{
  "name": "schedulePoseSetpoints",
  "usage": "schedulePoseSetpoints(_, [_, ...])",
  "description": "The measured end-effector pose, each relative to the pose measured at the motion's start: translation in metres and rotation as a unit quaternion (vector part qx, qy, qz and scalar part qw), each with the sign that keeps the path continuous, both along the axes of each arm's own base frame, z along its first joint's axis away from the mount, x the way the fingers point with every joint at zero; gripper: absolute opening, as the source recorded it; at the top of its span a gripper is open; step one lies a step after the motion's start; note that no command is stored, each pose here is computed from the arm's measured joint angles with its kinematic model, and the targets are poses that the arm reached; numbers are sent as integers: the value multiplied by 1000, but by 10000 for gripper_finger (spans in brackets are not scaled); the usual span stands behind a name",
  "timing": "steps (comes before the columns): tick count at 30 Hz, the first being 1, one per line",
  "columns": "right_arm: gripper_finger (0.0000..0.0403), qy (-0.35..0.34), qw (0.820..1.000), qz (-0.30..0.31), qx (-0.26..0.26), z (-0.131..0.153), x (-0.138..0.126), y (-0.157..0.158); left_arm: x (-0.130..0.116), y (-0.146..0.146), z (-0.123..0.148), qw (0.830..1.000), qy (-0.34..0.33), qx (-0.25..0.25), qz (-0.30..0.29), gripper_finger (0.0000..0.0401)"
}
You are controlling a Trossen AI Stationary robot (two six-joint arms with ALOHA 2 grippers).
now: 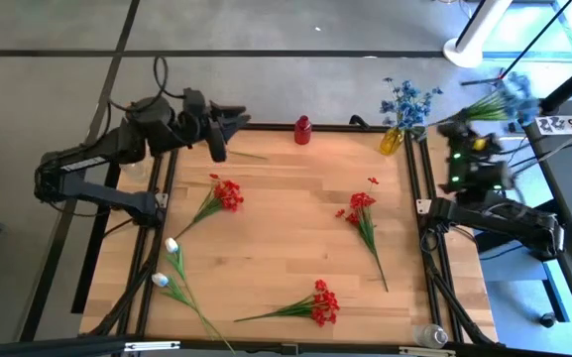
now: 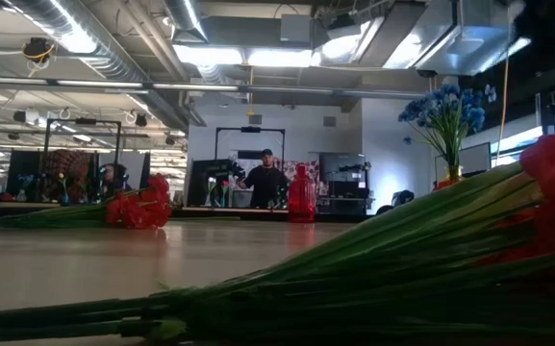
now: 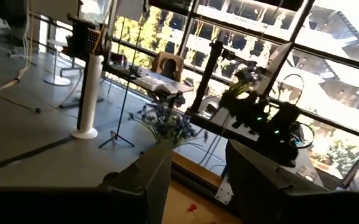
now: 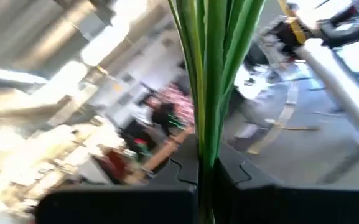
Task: Sort flowers into vase by color
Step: Put the blue flowers into the yellow vase
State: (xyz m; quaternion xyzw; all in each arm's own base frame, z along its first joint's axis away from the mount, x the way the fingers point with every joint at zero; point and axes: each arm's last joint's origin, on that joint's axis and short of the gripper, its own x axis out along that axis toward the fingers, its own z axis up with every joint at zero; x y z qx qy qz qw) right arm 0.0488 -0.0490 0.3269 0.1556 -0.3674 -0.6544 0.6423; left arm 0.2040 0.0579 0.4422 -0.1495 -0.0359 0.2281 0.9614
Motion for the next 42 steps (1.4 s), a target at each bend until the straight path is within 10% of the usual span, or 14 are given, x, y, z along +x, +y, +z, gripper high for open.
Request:
schedulePoseSetpoints(13, [9,178,969,-162,52,-11,13,-40,-7,25,-1,998,18,23,47,149])
schedulePoseSetpoints(42, [9,188,972,-113,86,-70,70,-84,-8,26,-11,997,70,14,38,149])
